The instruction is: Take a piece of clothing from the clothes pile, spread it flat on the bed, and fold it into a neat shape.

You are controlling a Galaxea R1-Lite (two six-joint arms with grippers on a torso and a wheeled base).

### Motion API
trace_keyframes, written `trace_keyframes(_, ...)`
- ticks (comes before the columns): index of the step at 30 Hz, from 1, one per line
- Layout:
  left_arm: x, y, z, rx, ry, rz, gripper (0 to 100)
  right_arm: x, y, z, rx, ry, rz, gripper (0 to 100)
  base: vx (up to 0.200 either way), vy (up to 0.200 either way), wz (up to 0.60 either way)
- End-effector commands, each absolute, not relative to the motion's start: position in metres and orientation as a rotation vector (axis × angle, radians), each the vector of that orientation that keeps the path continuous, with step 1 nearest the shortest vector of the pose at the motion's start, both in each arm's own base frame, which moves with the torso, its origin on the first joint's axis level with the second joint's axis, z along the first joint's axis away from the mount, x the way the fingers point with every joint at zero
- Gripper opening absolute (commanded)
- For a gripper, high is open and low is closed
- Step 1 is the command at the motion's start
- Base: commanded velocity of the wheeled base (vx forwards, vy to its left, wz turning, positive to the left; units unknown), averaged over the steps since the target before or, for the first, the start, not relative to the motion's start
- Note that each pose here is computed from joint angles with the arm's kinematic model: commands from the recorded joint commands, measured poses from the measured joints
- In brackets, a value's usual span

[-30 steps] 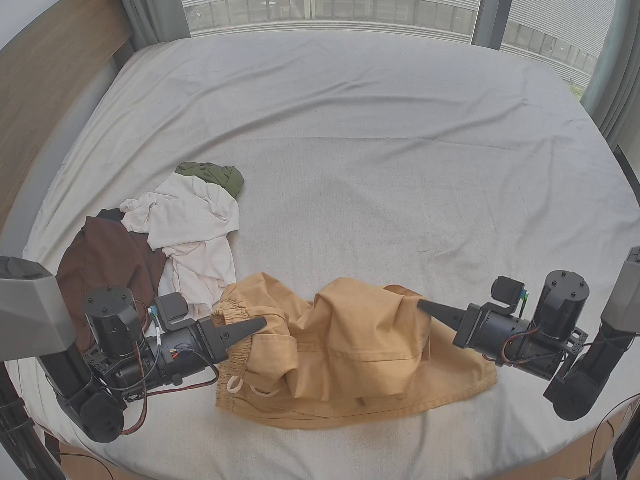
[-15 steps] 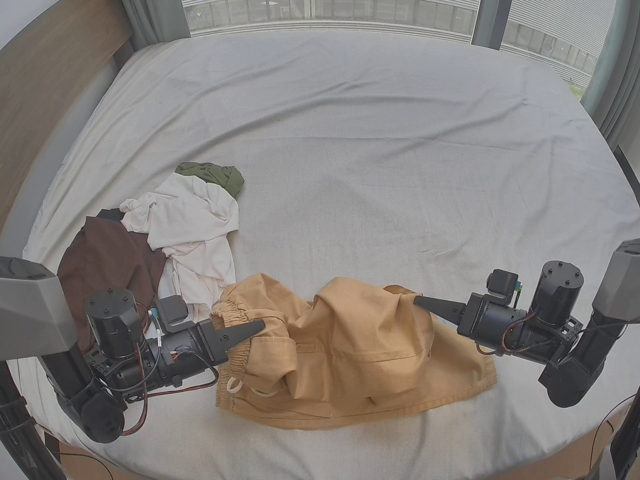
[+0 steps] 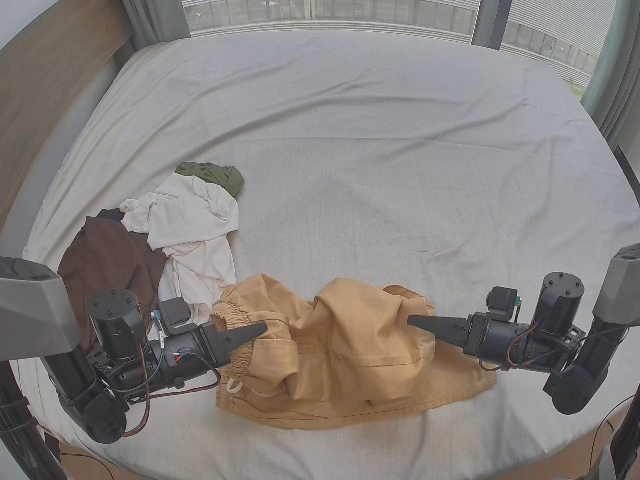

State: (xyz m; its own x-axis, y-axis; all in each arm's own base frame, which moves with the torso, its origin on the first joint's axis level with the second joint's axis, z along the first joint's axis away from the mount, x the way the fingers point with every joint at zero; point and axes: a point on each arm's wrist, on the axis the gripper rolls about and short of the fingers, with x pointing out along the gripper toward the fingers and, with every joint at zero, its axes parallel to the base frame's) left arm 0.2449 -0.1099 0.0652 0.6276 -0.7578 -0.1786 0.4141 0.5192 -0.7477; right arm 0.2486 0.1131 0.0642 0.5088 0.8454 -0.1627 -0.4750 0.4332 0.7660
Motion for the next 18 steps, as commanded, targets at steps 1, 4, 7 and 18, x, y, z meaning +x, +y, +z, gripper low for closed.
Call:
trace_keyframes(1, 0.245, -0.11, 0.064, -0.726, 0.533, -0.742, 0, 0.24, 0.112, 0.062, 0.722, 0.627, 0.902, 100, 0.0, 0.0, 0.0)
trace_keyframes(4, 0.245, -0.11, 0.064, -0.726, 0.533, -0.742, 0, 0.238, 0.114, 0.059, 0.718, 0.642, 0.907, 100, 0.0, 0.0, 0.0)
trace_keyframes(7, 0.246, -0.111, 0.062, -0.726, 0.543, -0.74, 0, 0.235, 0.119, 0.058, 0.711, 0.653, 0.926, 100, 0.0, 0.0, 0.0)
trace_keyframes(18, 0.246, -0.111, 0.062, -0.725, 0.544, -0.741, 0, 0.225, 0.137, 0.057, 0.676, 0.685, 1.0, 100, 0.0, 0.0, 0.0)
